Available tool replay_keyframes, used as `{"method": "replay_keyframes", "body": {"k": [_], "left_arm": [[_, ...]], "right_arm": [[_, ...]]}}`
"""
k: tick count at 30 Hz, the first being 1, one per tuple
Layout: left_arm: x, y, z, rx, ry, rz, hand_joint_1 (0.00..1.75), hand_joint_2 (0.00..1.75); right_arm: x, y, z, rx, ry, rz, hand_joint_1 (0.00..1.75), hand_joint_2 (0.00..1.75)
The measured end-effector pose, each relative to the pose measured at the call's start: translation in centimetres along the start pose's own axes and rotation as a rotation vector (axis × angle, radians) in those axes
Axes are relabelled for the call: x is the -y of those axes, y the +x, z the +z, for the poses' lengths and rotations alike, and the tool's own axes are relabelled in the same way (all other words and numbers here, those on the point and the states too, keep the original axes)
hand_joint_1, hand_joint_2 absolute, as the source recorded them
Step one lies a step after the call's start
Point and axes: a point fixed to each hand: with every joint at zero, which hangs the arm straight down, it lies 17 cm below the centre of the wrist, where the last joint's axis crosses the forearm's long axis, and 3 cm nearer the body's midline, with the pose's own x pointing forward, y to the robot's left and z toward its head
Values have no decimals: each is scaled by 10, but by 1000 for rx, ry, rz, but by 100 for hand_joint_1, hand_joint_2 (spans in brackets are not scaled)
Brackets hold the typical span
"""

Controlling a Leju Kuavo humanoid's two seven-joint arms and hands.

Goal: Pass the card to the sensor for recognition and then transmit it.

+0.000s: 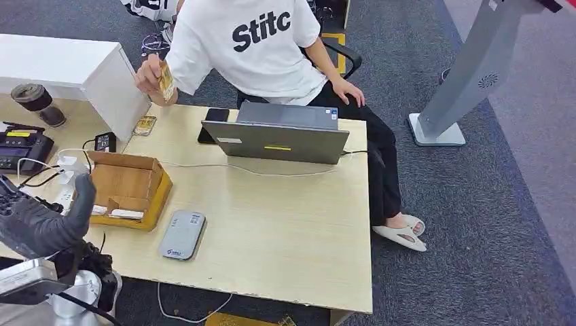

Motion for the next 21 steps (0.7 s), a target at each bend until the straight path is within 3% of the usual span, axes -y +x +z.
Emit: {"method": "replay_keyframes", "body": {"k": [8, 14, 21], "left_arm": [[2, 3, 0, 11, -11, -24, 0, 175], [54, -19, 7, -95, -231, -78, 0, 175], [82, -38, 11, -128, -323, -147, 0, 175]], "right_arm": [[0, -1, 0, -3, 1, 0, 0, 175], [-8, -3, 1, -20, 42, 7, 0, 175], [-13, -3, 2, -18, 77, 25, 0, 175]]}}
